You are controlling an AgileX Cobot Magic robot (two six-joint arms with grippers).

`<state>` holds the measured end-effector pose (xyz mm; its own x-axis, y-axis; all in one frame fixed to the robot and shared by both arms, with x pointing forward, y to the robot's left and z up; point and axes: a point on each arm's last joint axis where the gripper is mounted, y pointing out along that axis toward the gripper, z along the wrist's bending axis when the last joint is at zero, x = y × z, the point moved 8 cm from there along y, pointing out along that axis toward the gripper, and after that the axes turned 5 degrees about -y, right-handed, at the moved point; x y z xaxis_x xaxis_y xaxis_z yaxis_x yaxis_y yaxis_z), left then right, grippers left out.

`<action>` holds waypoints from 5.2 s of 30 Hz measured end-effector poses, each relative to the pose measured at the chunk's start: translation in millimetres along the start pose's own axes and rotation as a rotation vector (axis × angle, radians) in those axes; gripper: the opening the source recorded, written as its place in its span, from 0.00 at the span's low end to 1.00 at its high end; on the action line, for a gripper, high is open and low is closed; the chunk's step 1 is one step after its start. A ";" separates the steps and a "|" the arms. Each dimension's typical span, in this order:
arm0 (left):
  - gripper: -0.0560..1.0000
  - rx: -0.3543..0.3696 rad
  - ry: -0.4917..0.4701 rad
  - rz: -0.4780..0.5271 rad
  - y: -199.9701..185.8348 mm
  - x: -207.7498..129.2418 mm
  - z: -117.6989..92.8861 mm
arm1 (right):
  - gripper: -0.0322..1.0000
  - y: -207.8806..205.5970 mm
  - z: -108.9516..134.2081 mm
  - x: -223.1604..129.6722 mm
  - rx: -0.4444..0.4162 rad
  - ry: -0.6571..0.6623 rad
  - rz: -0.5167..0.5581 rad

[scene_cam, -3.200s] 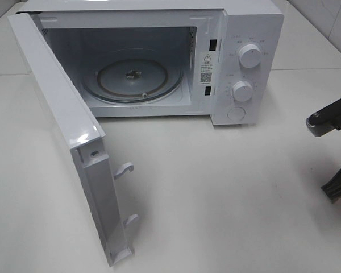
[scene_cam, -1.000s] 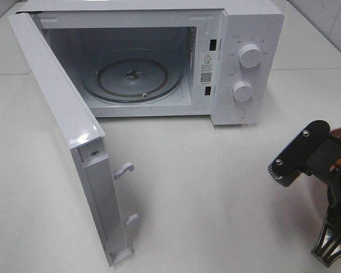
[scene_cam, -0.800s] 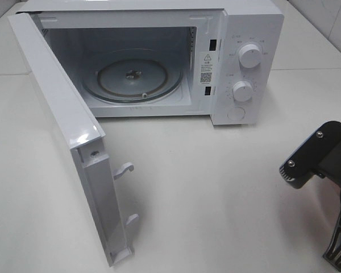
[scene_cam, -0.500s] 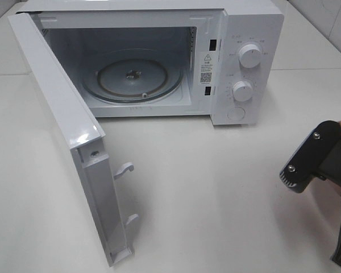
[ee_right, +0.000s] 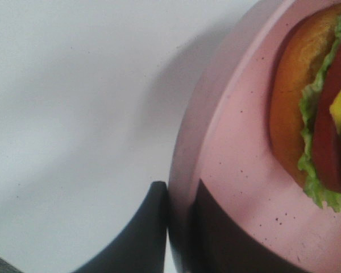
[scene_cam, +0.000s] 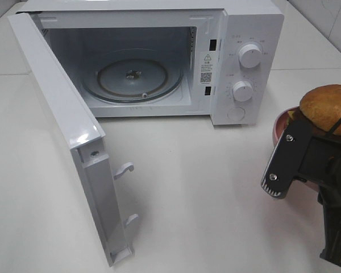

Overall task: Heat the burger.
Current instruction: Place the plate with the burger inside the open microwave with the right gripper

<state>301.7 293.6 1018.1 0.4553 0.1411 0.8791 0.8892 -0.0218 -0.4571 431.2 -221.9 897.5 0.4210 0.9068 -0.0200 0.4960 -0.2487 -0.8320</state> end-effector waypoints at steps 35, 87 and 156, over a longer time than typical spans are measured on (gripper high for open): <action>0.99 0.000 0.000 0.000 0.0 0.0 0.0 | 0.09 -7.7 4.7 51.0 -0.052 -0.511 -0.304; 0.99 0.000 0.000 0.000 0.0 0.0 0.0 | 0.09 -29.6 8.3 89.4 -0.024 -0.841 -0.591; 0.99 0.000 0.000 0.000 0.0 0.0 0.0 | 0.09 14.8 -39.4 195.0 0.029 -0.942 -0.611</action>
<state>301.7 293.6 1018.1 0.4553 0.1411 0.8791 0.8892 -0.0218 -0.4571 550.6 -62.2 903.2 -0.6352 0.7723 -0.0055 0.4000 0.3228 -0.8578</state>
